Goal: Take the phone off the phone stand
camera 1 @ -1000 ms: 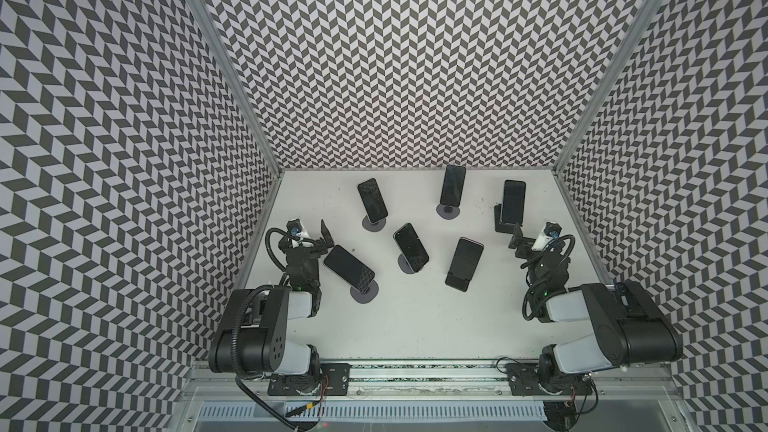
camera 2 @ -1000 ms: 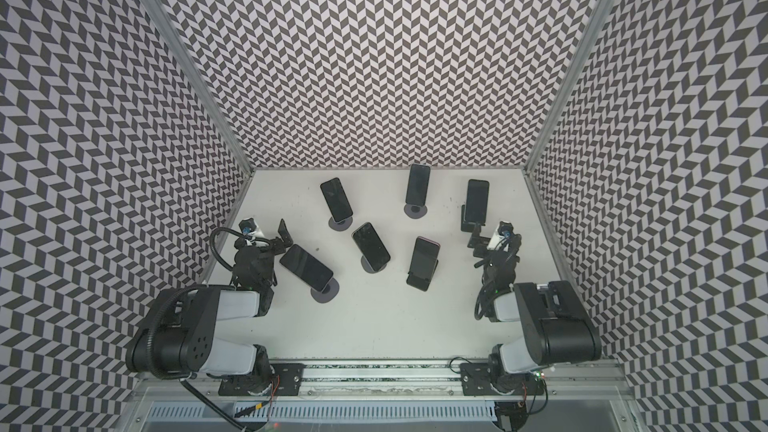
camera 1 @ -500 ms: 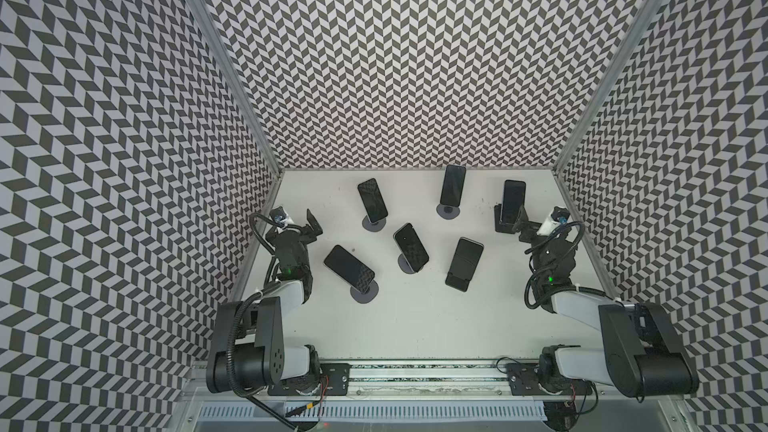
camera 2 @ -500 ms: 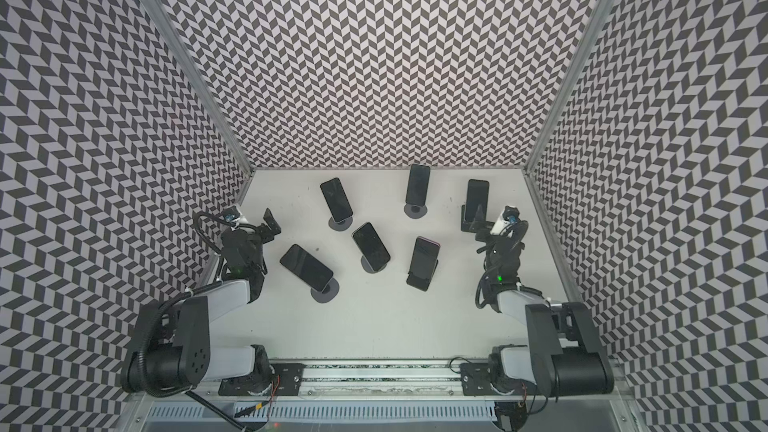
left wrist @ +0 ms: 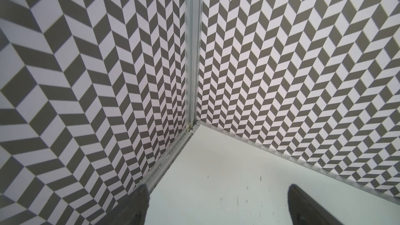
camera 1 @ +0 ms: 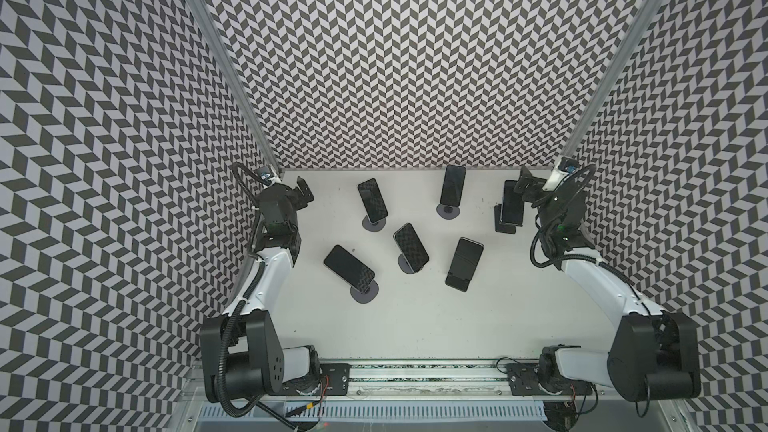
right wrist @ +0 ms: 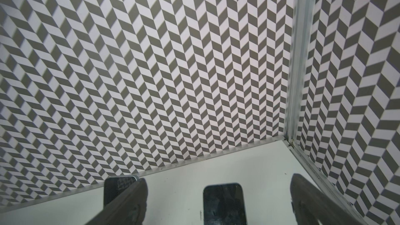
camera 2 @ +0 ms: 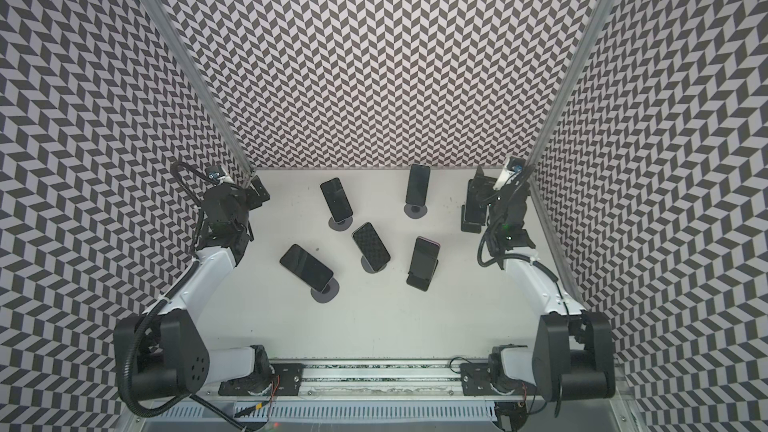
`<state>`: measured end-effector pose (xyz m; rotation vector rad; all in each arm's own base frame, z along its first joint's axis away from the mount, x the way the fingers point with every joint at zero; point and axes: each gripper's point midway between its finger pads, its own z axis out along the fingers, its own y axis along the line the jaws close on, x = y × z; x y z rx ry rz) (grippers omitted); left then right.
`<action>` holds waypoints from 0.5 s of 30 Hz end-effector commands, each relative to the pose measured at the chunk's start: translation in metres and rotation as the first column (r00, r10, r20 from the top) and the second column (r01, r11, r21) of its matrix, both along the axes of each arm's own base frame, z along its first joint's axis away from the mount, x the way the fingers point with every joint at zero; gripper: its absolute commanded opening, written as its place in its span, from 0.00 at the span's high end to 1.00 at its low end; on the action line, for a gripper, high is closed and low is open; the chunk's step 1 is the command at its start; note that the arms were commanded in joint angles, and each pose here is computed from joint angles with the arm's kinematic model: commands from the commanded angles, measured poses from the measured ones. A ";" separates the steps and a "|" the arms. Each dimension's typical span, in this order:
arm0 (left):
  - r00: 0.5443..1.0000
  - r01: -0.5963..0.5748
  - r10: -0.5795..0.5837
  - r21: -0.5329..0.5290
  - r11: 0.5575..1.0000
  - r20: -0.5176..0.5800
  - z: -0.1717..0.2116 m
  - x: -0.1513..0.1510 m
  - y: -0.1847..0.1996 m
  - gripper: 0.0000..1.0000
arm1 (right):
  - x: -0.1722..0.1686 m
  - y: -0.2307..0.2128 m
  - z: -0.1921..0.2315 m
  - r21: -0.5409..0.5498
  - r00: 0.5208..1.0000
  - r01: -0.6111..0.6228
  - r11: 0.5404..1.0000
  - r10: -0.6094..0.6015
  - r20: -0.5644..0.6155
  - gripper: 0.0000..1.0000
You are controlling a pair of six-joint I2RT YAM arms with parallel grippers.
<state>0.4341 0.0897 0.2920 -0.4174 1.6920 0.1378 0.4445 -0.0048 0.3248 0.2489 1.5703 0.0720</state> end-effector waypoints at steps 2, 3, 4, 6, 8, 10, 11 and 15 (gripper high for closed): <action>0.997 0.057 -0.058 -0.034 0.998 -0.051 0.020 -0.005 -0.012 0.00 | 0.005 0.023 0.017 0.052 0.990 -0.124 0.991 0.127 -0.056 0.00; 0.996 0.075 -0.077 -0.036 0.997 -0.038 0.030 -0.005 -0.018 0.00 | 0.006 0.029 0.027 0.059 0.986 -0.154 0.986 0.157 -0.049 0.00; 0.995 0.101 -0.102 -0.036 0.994 -0.024 0.040 -0.007 -0.025 0.01 | 0.007 0.036 0.035 0.065 0.980 -0.192 0.979 0.195 -0.047 0.00; 0.990 0.142 -0.142 -0.038 0.989 0.003 0.062 -0.013 -0.041 0.01 | 0.009 0.049 0.051 0.093 0.963 -0.257 0.962 0.263 -0.061 0.00; 0.980 0.197 -0.196 -0.029 0.980 0.030 0.086 -0.024 -0.064 0.01 | 0.006 0.064 0.068 0.115 0.940 -0.322 0.940 0.332 -0.076 0.02; 0.969 0.241 -0.240 -0.016 0.970 0.051 0.106 -0.037 -0.084 0.02 | 0.001 0.083 0.080 0.122 0.913 -0.391 0.912 0.401 -0.077 0.04; 0.963 0.265 -0.264 -0.017 0.964 0.054 0.114 -0.045 -0.094 0.03 | -0.003 0.093 0.087 0.117 0.896 -0.428 0.896 0.437 -0.075 0.05; 0.944 0.329 -0.327 -0.042 0.944 0.031 0.132 -0.072 -0.128 0.04 | -0.013 0.138 0.100 0.105 0.835 -0.529 0.842 0.538 -0.114 0.07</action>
